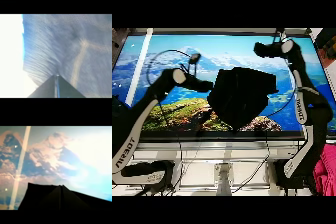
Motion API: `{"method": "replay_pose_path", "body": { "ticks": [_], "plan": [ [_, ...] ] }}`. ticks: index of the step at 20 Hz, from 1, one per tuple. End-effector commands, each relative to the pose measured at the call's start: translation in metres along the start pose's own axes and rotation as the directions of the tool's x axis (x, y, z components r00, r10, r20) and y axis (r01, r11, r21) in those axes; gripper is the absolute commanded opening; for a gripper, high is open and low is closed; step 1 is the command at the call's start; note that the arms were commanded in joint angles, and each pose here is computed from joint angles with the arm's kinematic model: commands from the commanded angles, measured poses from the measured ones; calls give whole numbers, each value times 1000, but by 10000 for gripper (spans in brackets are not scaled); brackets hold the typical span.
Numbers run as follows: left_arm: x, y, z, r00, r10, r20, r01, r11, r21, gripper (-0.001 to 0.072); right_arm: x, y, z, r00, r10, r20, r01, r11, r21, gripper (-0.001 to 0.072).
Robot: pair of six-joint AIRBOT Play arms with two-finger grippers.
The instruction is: Fold the clothes and pants, and hang the long-sleeved shirts on hangers.
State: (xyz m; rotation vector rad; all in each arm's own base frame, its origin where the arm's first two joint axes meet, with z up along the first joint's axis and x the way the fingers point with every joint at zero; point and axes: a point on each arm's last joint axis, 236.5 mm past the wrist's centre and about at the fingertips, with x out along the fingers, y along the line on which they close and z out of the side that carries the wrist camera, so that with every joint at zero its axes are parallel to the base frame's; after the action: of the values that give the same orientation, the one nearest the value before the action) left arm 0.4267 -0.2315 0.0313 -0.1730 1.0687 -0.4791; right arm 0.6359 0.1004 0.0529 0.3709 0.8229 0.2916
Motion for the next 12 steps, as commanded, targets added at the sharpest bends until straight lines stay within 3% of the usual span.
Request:
{"method": "replay_pose_path", "body": {
  "ticks": [1,5,8,10,12],
  "plan": [
    [-17,46,18,997,51,50,-49,998,-26,15,-33,-42,-46,971,-24,-238,31,999,26,7],
    [8,58,-16,994,40,-101,-29,993,111,14,-47,-20,-77,933,127,-338,-121,992,40,5],
    [31,54,-26,989,-40,-141,67,979,193,14,-63,17,-97,896,278,-347,-260,961,97,5],
    [40,46,-21,980,-161,-115,176,975,135,13,-81,32,-113,881,320,-349,-300,948,109,5],
    [39,31,-2,938,-347,-28,348,937,27,14,-104,39,-132,872,334,-358,-311,943,121,5]
  ]
}}
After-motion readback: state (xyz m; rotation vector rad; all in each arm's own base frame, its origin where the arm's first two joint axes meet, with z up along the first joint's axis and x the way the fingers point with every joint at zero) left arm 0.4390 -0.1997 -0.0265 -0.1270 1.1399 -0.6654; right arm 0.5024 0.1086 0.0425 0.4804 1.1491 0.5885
